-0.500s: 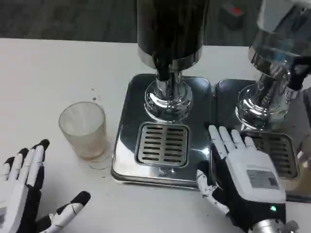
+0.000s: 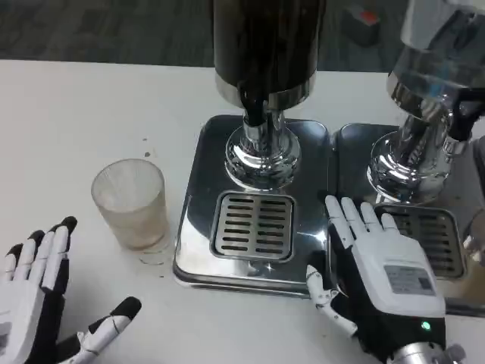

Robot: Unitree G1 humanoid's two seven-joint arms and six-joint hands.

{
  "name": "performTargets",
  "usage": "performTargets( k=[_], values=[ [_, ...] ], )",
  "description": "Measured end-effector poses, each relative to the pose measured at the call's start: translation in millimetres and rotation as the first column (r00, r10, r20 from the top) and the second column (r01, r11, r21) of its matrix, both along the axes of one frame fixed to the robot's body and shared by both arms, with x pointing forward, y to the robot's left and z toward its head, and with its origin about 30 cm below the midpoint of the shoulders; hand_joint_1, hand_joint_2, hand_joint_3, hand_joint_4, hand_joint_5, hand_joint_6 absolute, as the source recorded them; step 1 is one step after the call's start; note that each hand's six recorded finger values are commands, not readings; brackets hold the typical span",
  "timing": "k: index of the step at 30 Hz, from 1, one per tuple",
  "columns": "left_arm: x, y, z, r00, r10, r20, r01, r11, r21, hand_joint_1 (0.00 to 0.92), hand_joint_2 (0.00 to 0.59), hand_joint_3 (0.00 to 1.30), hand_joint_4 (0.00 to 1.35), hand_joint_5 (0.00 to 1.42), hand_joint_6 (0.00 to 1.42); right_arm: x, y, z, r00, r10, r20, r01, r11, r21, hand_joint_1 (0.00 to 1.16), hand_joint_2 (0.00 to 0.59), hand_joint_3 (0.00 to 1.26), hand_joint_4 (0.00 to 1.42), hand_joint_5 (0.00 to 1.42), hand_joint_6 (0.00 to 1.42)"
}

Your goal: Grasp the cup under the faucet to collect the drink, then remove the cup.

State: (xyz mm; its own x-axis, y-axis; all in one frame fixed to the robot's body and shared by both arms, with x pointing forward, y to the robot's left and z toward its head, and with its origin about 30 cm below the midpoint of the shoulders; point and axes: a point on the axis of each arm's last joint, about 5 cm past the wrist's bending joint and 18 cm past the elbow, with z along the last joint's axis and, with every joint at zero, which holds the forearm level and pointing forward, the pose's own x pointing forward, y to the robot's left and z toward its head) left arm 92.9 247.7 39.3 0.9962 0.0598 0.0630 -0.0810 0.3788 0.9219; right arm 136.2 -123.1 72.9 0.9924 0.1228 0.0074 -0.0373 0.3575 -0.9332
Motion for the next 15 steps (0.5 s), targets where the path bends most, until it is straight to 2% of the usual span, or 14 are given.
performTargets(
  k=[15],
  values=[
    [0.0, -0.1, 0.0, 1.000, 0.004, 0.001, -0.004, 1.000, -0.005, 0.000, 0.131, 0.00, 0.00, 0.00, 0.00, 0.1, -0.3, -0.1, 1.0000, -0.005, -0.008, 0.005, 1.000, -0.002, 0.17, 0.582, 0.00, 0.00, 0.00, 0.00]
  ],
)
